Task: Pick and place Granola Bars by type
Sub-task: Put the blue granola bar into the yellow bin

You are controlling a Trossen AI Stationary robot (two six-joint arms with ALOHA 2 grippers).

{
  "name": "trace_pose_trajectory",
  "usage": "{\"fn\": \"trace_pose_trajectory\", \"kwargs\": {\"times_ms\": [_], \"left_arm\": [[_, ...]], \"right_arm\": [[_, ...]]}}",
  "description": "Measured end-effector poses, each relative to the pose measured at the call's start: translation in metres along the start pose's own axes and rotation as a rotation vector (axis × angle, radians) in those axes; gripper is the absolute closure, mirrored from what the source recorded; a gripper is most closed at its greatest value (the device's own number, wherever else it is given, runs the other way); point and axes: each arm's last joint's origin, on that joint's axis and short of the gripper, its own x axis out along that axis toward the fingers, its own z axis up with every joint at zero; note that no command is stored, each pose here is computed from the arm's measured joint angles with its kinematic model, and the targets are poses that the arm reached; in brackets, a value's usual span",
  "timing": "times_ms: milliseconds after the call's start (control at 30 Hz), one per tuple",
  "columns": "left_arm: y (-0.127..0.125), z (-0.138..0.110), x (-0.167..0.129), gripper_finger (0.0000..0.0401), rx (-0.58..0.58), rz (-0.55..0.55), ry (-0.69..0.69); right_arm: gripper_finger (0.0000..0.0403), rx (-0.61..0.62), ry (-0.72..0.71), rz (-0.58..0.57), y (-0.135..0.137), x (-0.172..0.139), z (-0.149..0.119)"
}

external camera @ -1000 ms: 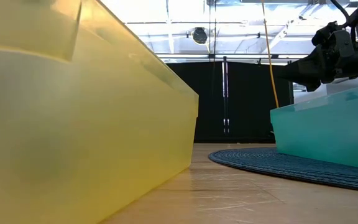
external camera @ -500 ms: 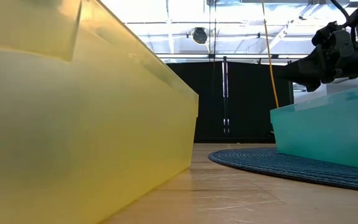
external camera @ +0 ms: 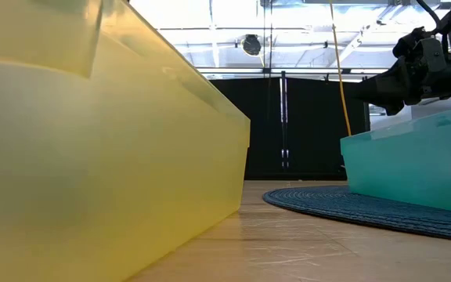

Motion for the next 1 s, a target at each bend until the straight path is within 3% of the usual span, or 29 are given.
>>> {"fn": "trace_pose_trajectory", "kwargs": {"times_ms": [200,400,533,800,1000], "left_arm": [[0.027,0.009,-0.001,0.0359,-0.175,0.256,-0.086],[0.036,0.033,0.003,0.0339,-0.298,0.244,-0.090],[0.047,0.044,0.019,0.0285,-0.324,0.269,-0.061],[0.089,0.042,0.079,0.0175,-0.449,0.379,0.192],[0.103,0.044,0.114,0.0157,-0.437,0.258,0.255]], "right_arm": [[0.0268,0.000,0.000,0.000,0.000,0.000,0.000],[0.0268,0.000,0.000,0.000,0.000,0.000,0.000],[0.0268,0.000,0.001,0.000,0.000,0.000,0.000],[0.0268,0.000,0.000,0.000,0.000,0.000,0.000],[0.0268,0.000,0.000,0.000,0.000,0.000,0.000]]}}
